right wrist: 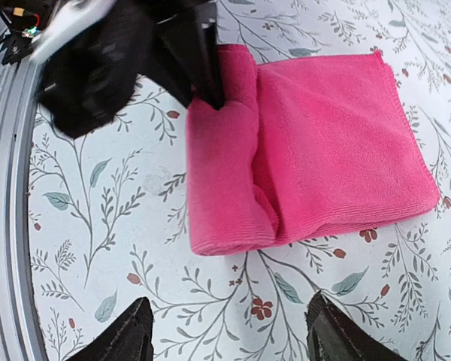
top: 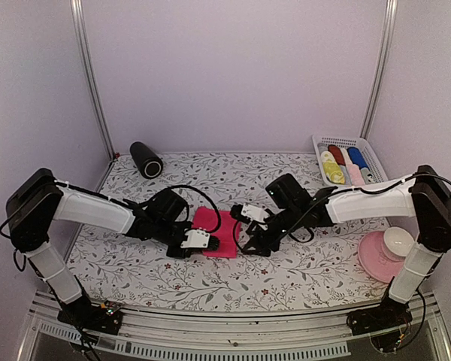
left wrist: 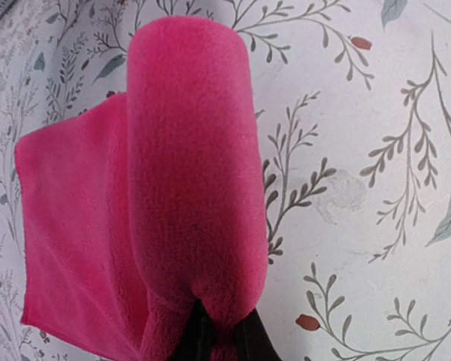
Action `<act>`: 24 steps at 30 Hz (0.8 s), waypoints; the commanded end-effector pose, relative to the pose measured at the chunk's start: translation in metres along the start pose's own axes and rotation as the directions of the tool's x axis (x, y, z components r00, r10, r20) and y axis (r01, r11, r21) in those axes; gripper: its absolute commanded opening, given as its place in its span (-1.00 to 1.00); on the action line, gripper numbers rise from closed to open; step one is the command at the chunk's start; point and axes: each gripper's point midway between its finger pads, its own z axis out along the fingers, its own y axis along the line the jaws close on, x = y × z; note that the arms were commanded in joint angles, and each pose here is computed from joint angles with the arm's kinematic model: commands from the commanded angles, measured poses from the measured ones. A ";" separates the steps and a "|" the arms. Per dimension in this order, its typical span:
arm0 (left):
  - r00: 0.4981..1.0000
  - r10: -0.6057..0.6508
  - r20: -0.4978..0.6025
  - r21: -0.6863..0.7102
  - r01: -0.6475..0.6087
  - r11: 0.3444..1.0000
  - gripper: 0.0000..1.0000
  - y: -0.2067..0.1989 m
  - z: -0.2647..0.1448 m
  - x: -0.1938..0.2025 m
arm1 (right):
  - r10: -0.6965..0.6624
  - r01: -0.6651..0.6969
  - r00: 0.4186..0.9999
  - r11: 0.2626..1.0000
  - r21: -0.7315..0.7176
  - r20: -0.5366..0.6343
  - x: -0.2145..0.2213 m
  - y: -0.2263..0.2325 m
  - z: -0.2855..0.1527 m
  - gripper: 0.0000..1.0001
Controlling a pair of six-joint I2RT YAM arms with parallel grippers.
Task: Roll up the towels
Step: Roll the towel at the center of the board.
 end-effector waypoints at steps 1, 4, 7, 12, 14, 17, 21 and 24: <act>0.987 -0.145 -0.064 0.246 0.157 0.957 -1.00 -0.036 0.003 0.017 | -0.241 0.211 0.957 0.960 0.182 0.163 -0.029 0.014 -0.013 0.40; 0.979 -0.188 -0.082 0.288 0.204 0.935 -1.00 -0.032 0.006 0.019 | -0.354 0.311 0.923 0.919 0.243 0.153 -0.031 0.030 -0.010 0.40; 0.971 -0.211 -0.112 0.314 0.236 0.920 -0.99 -0.029 0.009 0.024 | -0.425 0.386 0.898 0.886 0.257 0.115 -0.030 0.041 0.006 0.40; 0.963 -0.234 -0.133 0.345 0.266 0.900 -0.97 -0.029 0.014 0.028 | -0.477 0.451 0.879 0.830 0.328 0.001 -0.031 0.034 0.036 0.38; 0.961 -0.239 -0.136 0.357 0.273 0.893 -0.97 -0.029 0.014 0.029 | -0.500 0.479 0.866 0.810 0.338 -0.028 -0.033 0.033 0.046 0.38; 0.960 -0.244 -0.138 0.374 0.278 0.885 -0.97 -0.029 0.014 0.028 | -0.516 0.503 0.854 0.788 0.355 -0.063 -0.035 0.027 0.057 0.38; 0.958 -0.246 -0.147 0.382 0.285 0.879 -0.96 -0.027 0.016 0.030 | -0.526 0.524 0.844 0.769 0.367 -0.104 -0.033 0.020 0.069 0.36; 0.957 -0.244 -0.153 0.388 0.286 0.876 -0.96 -0.028 0.017 0.032 | -0.527 0.538 0.839 0.760 0.364 -0.140 -0.026 0.017 0.078 0.31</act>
